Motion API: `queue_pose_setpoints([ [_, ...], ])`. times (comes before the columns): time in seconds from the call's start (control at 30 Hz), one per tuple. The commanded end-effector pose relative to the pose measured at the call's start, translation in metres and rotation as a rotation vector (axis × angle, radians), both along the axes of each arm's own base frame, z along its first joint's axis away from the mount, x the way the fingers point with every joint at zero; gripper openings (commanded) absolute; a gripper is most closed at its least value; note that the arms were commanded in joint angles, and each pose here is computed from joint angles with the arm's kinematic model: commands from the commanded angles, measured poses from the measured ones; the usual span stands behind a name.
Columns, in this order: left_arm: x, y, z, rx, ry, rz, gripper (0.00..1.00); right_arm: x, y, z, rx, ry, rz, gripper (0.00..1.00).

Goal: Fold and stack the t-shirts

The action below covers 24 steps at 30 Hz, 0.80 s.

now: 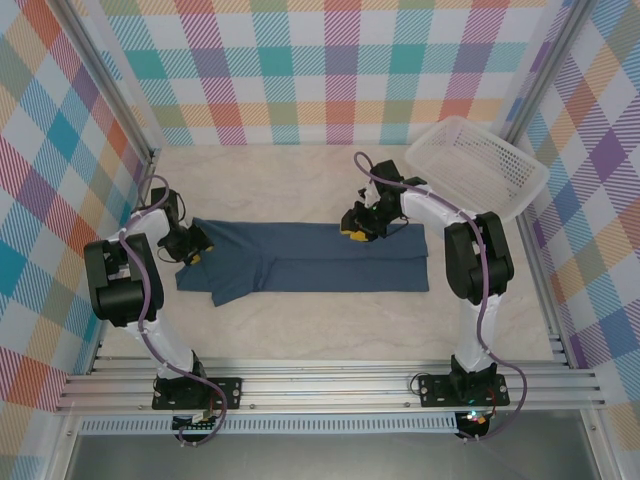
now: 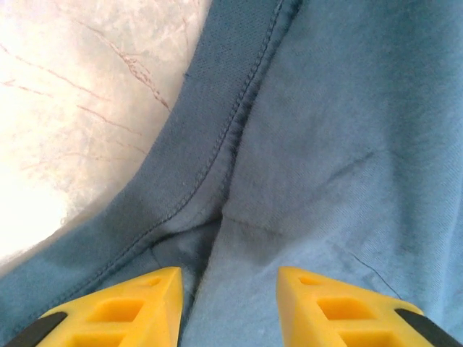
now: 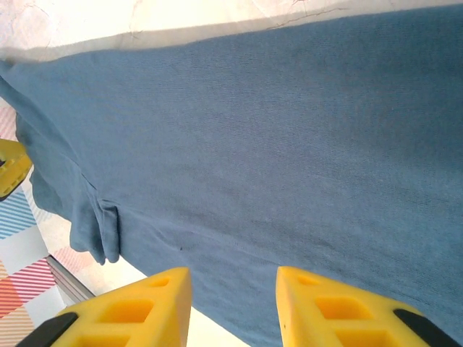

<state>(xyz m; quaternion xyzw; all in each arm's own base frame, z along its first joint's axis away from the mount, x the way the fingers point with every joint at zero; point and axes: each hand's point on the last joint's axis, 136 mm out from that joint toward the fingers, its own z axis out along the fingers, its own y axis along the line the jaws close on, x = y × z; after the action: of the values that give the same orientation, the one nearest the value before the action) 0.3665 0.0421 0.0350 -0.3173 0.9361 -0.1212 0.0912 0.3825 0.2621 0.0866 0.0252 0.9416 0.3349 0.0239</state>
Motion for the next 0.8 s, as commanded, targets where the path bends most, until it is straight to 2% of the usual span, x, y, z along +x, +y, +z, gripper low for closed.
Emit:
queue_pose_setpoints([
  [0.0, 0.005, 0.000, -0.009, 0.013, -0.004, -0.030, 0.35, 0.001, 0.008, 0.002, 0.044, 0.017, 0.002, 0.36],
  [0.1, 0.009, -0.002, -0.008, 0.000, -0.022, -0.028, 0.30, 0.001, 0.008, 0.002, 0.044, 0.023, -0.001, 0.36],
  [0.27, 0.012, -0.003, 0.009, 0.007, -0.073, -0.014, 0.15, 0.002, 0.008, 0.001, 0.041, 0.024, -0.002, 0.36],
  [0.5, -0.001, -0.009, 0.029, -0.005, -0.092, 0.018, 0.00, 0.004, 0.008, -0.007, 0.033, 0.039, -0.012, 0.34],
  [0.77, -0.026, -0.016, 0.038, -0.030, -0.079, 0.080, 0.00, 0.009, 0.010, -0.012, 0.029, 0.052, -0.015, 0.33],
])
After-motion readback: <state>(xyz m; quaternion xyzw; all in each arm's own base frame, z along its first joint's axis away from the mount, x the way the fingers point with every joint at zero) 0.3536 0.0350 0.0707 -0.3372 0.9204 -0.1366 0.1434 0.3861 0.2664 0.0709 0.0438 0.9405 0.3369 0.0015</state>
